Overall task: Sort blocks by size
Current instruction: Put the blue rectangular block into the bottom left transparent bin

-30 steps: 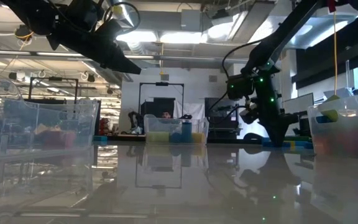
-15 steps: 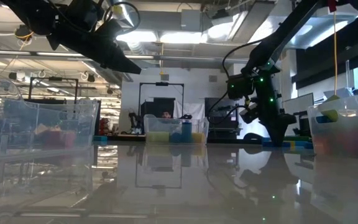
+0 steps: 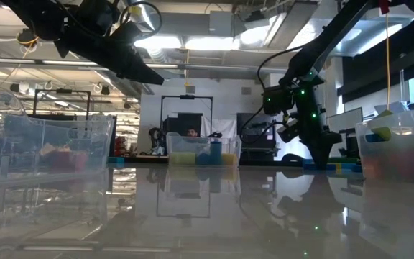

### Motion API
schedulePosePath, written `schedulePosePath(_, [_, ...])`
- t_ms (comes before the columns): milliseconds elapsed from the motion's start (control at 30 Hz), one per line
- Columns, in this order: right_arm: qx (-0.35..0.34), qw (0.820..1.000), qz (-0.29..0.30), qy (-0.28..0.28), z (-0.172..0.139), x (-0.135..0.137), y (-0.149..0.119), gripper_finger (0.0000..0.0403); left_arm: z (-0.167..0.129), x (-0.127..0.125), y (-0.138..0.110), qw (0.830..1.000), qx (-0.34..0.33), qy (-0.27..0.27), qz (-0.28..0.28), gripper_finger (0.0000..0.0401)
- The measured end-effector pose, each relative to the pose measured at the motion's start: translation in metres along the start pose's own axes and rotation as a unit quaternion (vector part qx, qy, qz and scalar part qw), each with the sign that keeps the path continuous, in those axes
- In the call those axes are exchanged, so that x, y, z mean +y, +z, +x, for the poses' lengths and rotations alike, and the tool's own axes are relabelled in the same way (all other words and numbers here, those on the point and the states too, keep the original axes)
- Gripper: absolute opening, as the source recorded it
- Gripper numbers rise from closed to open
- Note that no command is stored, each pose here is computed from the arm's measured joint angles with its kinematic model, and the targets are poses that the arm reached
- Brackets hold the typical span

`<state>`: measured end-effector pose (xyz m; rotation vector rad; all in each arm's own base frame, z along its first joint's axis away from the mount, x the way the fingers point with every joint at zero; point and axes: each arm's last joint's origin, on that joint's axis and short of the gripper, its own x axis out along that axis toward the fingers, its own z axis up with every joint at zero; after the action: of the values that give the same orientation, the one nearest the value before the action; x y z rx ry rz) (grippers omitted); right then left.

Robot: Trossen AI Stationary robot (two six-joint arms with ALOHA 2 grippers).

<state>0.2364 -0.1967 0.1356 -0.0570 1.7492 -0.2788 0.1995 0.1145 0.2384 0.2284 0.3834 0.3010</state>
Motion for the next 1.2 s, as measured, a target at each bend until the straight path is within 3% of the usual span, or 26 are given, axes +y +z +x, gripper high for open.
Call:
schedulePosePath(667, [-0.069, 0.997, 0.038, 0.011, -0.011, -0.003, 0.004, 0.0099, 0.0, -0.001, 0.002, 1.0, -0.013, -0.021, -0.002, 0.0218])
schedulePosePath(1200, [-0.118, 0.993, 0.002, 0.002, -0.023, 0.028, 0.027, 0.0099, 0.0, 0.0, 0.003, 1.0, -0.021, -0.019, -0.003, 0.0218])
